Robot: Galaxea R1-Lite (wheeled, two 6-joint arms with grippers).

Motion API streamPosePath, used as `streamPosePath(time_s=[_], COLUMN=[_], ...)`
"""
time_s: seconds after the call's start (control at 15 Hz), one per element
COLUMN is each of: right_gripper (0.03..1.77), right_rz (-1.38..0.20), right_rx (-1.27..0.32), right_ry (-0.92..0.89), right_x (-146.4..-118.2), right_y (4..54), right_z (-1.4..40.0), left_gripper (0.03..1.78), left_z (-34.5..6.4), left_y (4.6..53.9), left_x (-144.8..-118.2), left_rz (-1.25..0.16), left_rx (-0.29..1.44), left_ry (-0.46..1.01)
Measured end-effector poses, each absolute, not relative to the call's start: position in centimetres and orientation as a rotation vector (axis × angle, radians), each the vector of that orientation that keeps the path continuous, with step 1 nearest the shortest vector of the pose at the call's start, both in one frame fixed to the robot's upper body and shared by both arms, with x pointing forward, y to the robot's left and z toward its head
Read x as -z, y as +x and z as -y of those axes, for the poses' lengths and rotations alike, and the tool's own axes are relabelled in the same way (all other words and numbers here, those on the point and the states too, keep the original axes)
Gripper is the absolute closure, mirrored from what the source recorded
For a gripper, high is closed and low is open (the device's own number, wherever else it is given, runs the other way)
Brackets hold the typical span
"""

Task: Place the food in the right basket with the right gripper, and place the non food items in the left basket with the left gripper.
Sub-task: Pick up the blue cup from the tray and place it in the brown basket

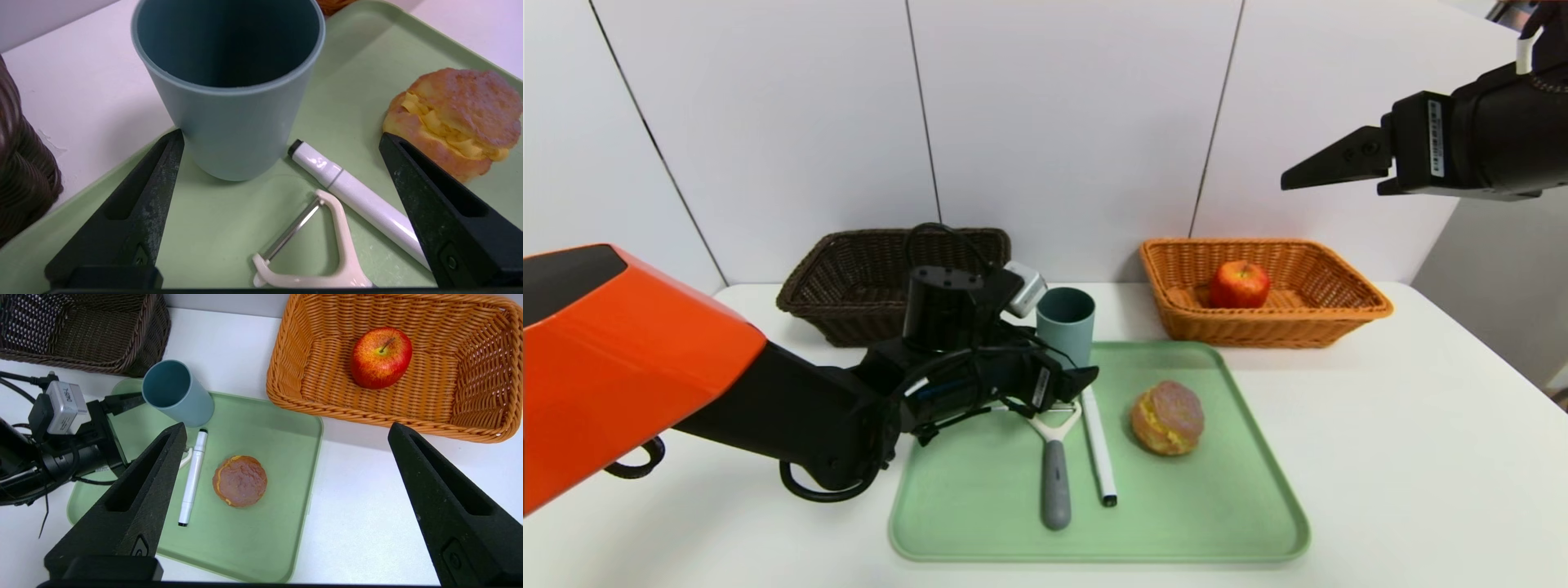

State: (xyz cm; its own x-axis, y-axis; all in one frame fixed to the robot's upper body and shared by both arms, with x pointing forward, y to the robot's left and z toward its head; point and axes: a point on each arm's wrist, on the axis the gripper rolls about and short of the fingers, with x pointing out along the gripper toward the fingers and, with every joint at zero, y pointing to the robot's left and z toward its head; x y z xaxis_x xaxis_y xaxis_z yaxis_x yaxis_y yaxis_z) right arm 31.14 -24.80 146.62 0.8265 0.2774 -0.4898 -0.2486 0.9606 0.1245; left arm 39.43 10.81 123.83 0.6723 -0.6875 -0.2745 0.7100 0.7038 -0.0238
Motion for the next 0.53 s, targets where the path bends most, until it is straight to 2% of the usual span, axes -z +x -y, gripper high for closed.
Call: streamPosePath(time_s=[0.53], right_gripper=[0.1], right_rz=[-0.532], right_rx=[-0.274], right_ry=[0.057], right_x=[-146.5], right_y=[31.1], right_z=[24.9], left_gripper=[0.12], left_z=[-9.7], left_y=[42.0], left_x=[-124.3], left_rz=[-0.218], left_rx=[0.772], left_ry=[0.075])
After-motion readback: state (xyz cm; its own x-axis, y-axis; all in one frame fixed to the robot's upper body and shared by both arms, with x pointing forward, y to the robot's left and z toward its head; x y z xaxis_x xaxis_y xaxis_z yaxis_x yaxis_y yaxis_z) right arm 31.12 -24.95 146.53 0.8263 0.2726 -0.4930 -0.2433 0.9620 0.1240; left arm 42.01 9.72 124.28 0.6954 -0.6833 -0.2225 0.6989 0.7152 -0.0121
